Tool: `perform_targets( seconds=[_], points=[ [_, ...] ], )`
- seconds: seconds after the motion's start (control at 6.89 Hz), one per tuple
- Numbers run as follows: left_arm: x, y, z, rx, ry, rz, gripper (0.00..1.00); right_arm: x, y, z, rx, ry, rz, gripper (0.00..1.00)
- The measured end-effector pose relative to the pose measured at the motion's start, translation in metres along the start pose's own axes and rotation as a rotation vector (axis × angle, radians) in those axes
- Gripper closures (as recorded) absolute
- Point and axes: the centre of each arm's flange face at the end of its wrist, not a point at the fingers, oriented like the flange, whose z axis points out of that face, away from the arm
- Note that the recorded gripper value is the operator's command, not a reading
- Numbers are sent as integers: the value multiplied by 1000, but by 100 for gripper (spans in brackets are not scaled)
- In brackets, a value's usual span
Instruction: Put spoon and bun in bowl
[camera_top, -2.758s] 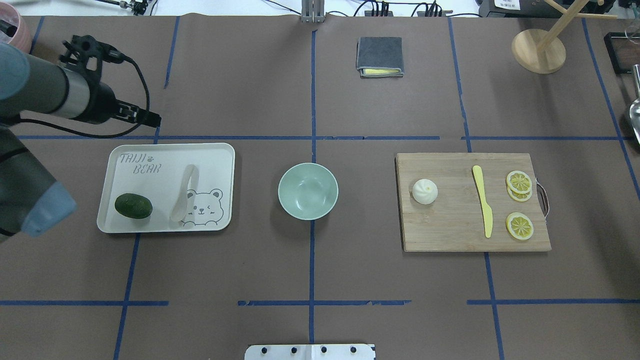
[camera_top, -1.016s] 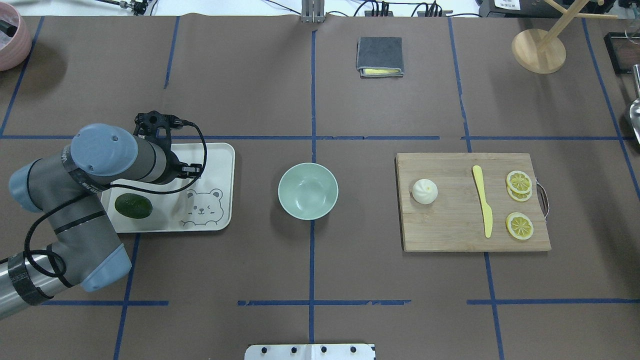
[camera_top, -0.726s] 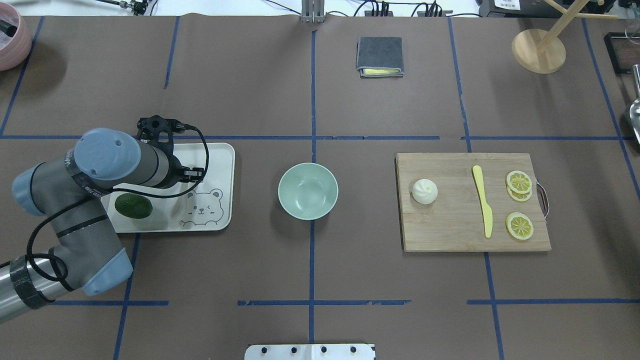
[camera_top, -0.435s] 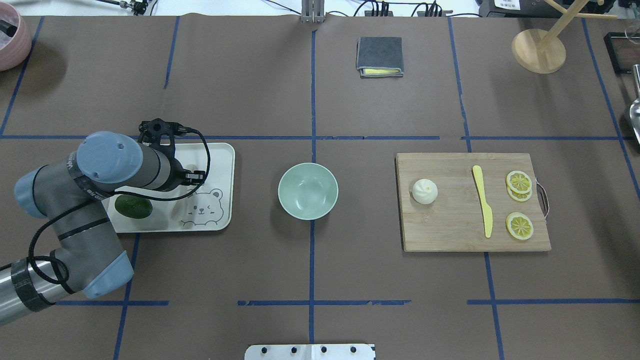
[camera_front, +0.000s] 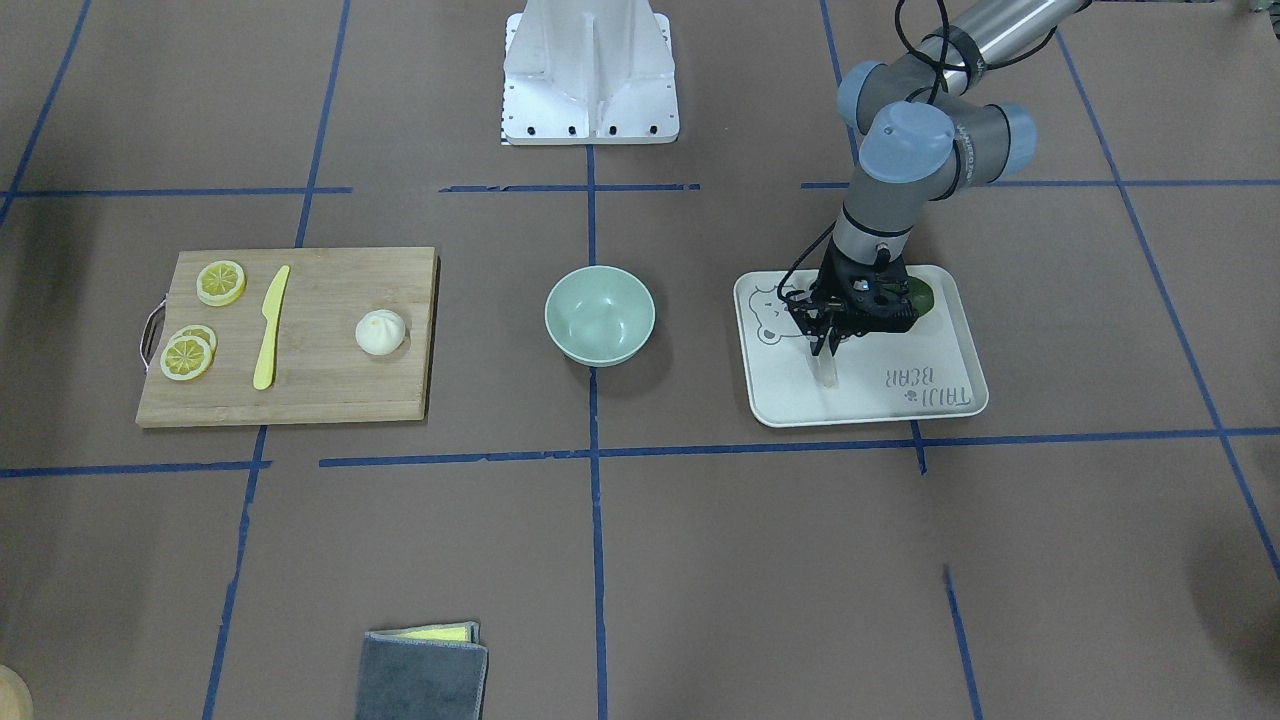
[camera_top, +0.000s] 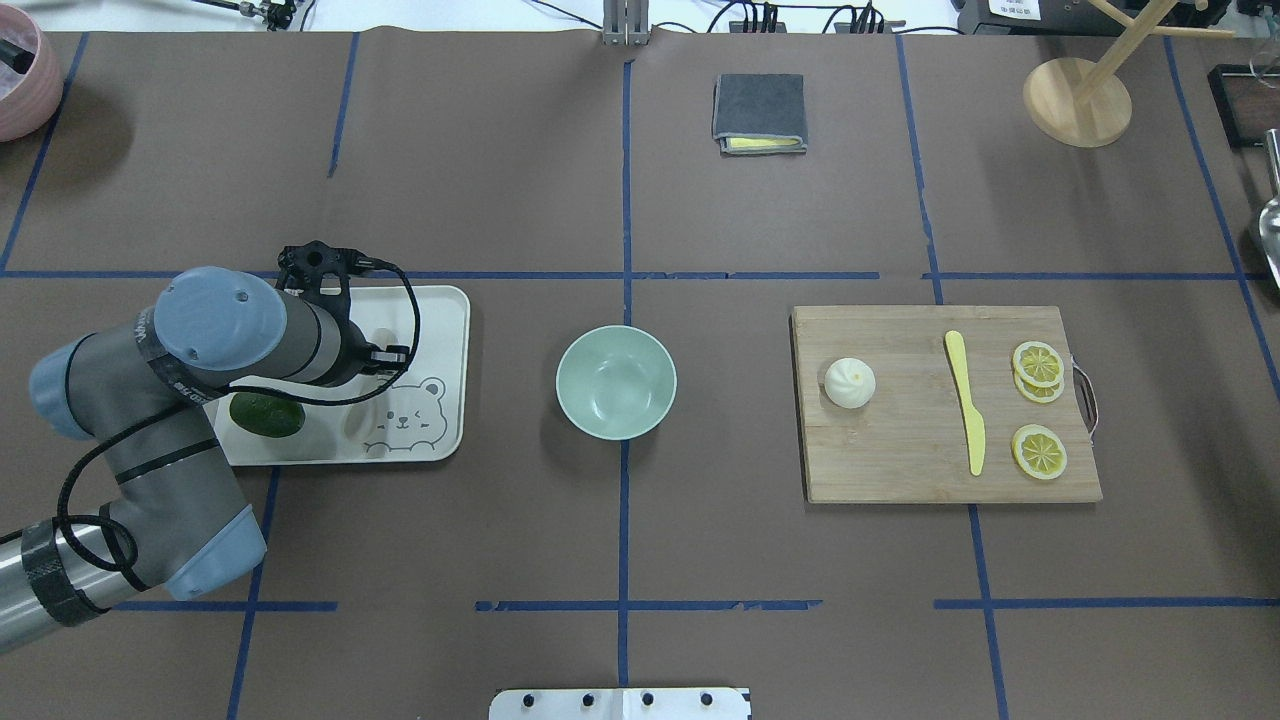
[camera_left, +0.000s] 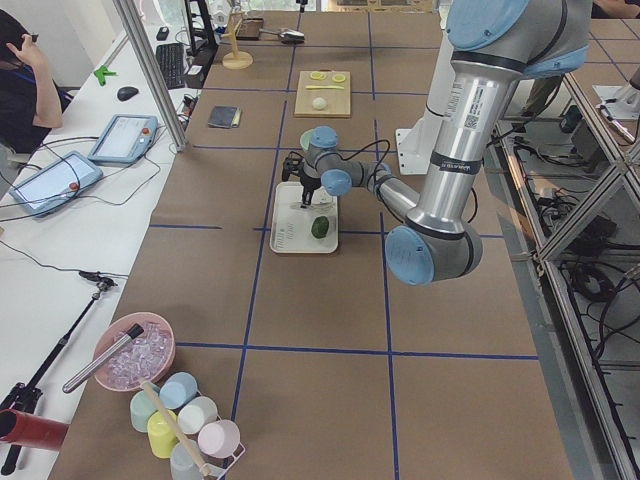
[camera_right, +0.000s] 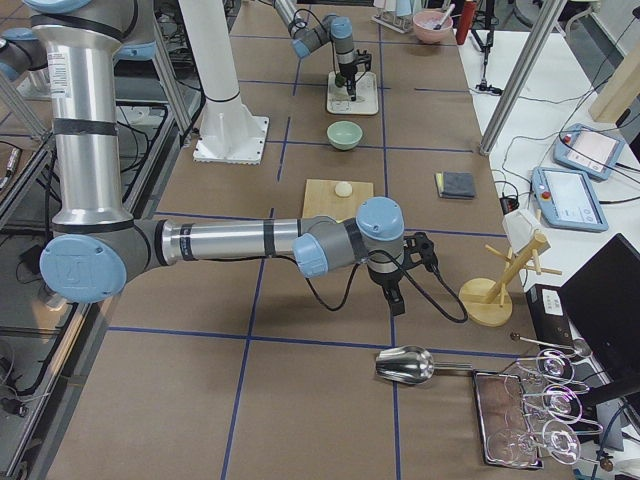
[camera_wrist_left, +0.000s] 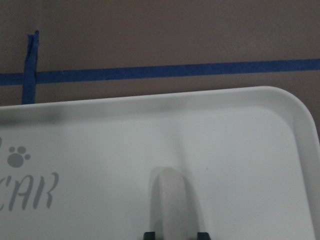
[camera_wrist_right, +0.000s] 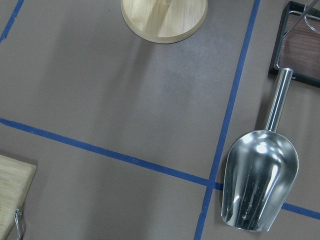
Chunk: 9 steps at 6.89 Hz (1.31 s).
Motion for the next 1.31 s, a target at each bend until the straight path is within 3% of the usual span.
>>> perform_targets(
  seconds=[0.44,0.58,1.02,1.31],
  points=[
    [10,-5,-18,19,26,1,100,0,0,0,-1,1,1,0],
    [19,-13,-27,32,44,-42,100,1,1,1,-1,1,1,0],
    [84,-46,-58,113,95,-339,100,2,2,2,-5,1,4,0],
    [146,-51,-71,115,89,-499,100,2,4,2,-7,1,7,0]
  ],
)
